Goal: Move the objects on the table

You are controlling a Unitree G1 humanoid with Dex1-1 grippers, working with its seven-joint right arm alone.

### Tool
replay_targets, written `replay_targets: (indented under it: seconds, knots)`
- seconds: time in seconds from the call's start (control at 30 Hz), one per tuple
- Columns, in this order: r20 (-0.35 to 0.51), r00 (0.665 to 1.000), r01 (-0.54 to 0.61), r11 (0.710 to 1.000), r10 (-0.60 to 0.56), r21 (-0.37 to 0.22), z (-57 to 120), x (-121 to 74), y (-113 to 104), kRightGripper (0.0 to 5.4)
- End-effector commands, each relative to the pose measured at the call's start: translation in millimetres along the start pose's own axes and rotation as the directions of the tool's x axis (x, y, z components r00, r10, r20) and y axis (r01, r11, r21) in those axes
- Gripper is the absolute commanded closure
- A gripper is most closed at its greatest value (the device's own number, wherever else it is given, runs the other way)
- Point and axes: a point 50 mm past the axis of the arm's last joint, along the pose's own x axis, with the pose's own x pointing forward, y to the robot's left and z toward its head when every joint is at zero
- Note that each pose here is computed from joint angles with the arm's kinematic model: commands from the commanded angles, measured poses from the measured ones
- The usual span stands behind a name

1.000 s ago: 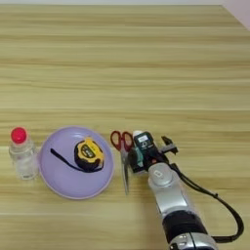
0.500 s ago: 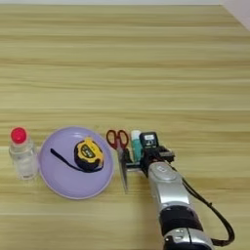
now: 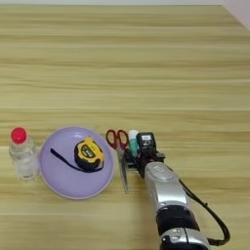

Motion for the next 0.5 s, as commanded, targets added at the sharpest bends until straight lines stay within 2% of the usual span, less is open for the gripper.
replay_targets:
  seconds: [0.03, 0.1, 0.33, 0.5]
  knots:
    - [0.067, 0.997, 0.036, 0.999, -0.035, -0.013, 21.7, 0.6, -10, 2.51]
    - [0.069, 0.997, 0.038, 0.999, -0.037, -0.011, 21.9, 0.6, -10, 2.65]
    - [0.096, 0.995, 0.038, 0.999, -0.038, 0.001, 25.8, -0.3, -9, 3.69]
    - [0.138, 0.990, 0.029, 0.999, -0.032, 0.023, 31.9, -1.7, -8, 3.73]
